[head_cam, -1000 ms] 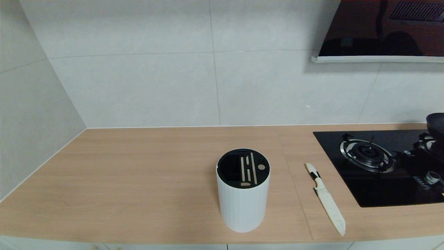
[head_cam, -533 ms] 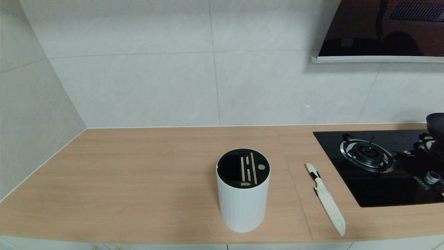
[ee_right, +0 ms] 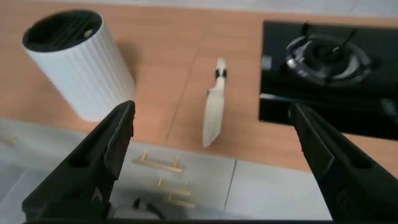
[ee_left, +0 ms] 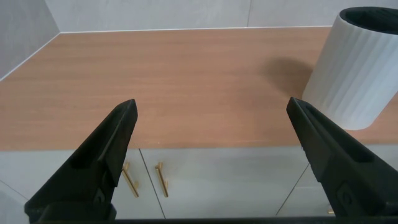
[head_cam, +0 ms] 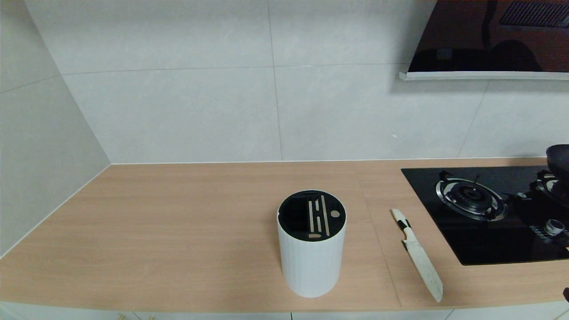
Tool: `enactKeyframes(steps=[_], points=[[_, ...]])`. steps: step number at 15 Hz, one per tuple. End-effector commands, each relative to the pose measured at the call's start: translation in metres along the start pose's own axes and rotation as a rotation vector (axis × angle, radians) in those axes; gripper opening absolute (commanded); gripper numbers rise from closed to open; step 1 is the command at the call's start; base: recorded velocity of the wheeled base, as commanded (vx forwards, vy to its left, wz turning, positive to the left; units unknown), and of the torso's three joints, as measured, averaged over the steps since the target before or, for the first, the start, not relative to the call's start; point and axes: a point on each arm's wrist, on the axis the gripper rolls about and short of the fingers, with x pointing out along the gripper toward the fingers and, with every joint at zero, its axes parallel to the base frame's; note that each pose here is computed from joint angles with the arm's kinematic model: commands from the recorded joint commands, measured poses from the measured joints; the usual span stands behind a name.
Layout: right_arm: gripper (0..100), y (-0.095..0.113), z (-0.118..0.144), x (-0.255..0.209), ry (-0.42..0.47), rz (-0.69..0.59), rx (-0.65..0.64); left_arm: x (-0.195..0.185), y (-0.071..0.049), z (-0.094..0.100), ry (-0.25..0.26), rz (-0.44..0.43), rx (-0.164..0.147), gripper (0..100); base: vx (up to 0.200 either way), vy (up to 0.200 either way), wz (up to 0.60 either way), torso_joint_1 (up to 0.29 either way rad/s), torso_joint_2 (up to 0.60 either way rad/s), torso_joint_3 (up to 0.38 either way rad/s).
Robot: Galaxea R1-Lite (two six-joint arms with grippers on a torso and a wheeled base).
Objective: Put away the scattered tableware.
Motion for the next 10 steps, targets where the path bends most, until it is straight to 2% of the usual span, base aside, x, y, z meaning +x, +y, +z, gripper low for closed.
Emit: enactKeyframes(steps=[1, 2, 6, 10], points=[[100, 0.002, 0.026, 0.033, 0.105, 0.102, 0.004, 0.000, 0.000, 0.000, 0.000, 0.000, 0.001, 100, 0.000, 0.000, 0.00, 0.000, 0.00, 0.000], [100, 0.004, 0.034, 0.048, 0.143, 0.124, -0.003, 0.000, 0.000, 0.000, 0.001, 0.001, -0.001, 100, 0.000, 0.000, 0.00, 0.000, 0.00, 0.000], [100, 0.004, 0.054, 0.084, 0.197, 0.137, -0.002, 0.000, 0.000, 0.000, 0.001, 0.000, -0.001, 100, 0.000, 0.000, 0.00, 0.000, 0.00, 0.000], [100, 0.002, 0.050, 0.132, 0.258, 0.133, -0.001, 0.000, 0.000, 0.000, 0.001, 0.001, -0.001, 100, 0.000, 0.000, 0.00, 0.000, 0.00, 0.000]])
